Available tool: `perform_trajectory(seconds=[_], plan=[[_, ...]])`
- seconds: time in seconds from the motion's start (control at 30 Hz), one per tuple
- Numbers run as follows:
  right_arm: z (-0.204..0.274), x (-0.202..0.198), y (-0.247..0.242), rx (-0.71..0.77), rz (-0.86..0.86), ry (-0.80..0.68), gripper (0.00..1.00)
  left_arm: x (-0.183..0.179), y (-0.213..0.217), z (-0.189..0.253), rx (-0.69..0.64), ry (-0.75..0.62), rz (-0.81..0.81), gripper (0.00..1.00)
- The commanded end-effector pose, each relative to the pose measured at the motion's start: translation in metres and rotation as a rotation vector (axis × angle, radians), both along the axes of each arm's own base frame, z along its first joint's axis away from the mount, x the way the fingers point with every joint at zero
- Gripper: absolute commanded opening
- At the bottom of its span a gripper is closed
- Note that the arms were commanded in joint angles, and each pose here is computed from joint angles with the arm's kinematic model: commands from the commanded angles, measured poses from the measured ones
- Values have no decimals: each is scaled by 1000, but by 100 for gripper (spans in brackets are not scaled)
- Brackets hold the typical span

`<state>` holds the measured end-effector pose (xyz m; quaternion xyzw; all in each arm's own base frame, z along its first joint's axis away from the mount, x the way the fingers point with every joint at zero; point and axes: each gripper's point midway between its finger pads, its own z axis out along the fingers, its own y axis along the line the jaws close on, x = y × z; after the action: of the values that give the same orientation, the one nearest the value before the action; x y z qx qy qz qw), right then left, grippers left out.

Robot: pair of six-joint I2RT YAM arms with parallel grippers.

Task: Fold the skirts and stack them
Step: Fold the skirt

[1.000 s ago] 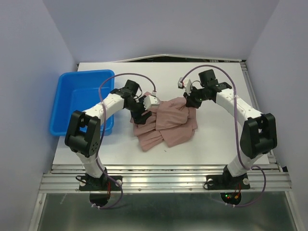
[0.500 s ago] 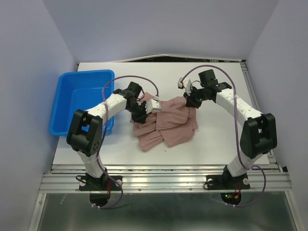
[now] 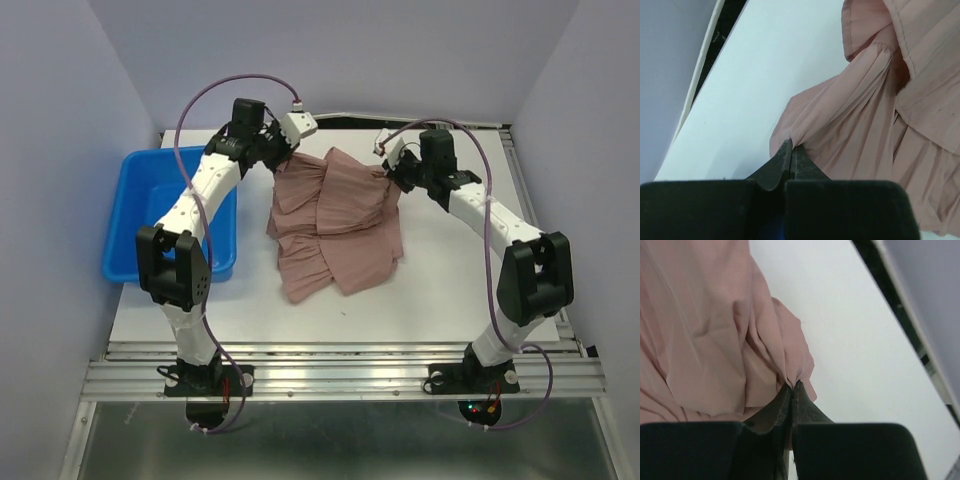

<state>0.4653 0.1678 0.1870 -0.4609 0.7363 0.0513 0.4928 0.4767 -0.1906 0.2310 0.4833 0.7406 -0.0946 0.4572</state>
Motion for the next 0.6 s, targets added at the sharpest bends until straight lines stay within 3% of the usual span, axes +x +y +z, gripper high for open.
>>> perform_trajectory(seconds=[0.0, 0.2, 0.4, 0.57], plan=[[60, 38, -10, 6, -45, -318, 1, 7, 5, 26, -50, -119, 85, 0], [2, -12, -3, -73, 151, -288, 1, -48, 1, -31, 26, -65, -20, 0], [-48, -49, -6, -108, 183, -277, 1, -133, 11, -129, 171, 9, -82, 0], [-84, -78, -1, -134, 255, -174, 4, -172, -2, -168, 216, 60, -130, 0]])
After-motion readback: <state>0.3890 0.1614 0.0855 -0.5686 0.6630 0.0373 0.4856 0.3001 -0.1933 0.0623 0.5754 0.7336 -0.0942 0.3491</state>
